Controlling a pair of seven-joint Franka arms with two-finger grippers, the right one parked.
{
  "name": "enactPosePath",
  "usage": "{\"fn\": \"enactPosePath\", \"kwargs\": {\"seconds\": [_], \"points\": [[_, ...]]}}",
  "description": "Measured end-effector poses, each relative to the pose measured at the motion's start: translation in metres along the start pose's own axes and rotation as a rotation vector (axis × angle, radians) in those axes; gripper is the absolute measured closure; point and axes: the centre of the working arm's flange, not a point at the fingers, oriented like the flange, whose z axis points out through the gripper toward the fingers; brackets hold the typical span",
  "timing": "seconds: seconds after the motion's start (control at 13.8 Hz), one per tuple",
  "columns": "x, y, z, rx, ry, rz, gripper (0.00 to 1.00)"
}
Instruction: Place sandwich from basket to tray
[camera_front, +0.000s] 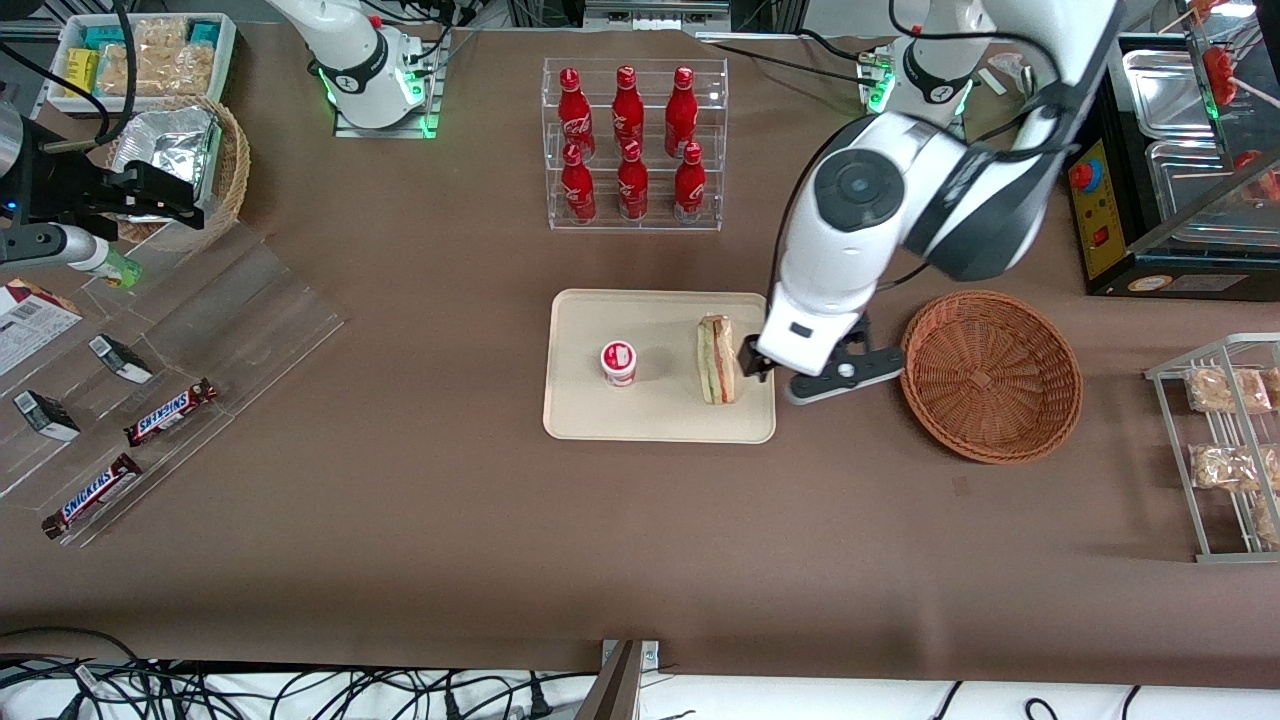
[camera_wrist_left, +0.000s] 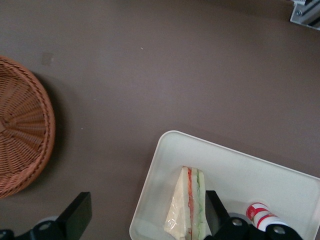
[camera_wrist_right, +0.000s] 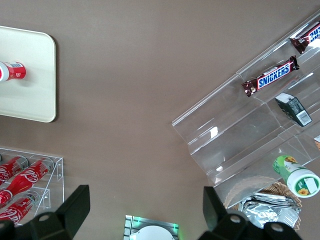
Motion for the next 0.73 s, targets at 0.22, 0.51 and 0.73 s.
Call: {"fn": "enactPosePath", "kwargs": {"seconds": [0.22,0.51,0.73], "points": [[0.014,-0.037,-0.05,0.004,-0.018,-0.081,0.0],[0.022,-0.079,-0.098,-0.008,-0.024,-0.153,0.0],[0.037,-0.105,-0.105,-0.03,-0.056,-0.113,0.0]]}}
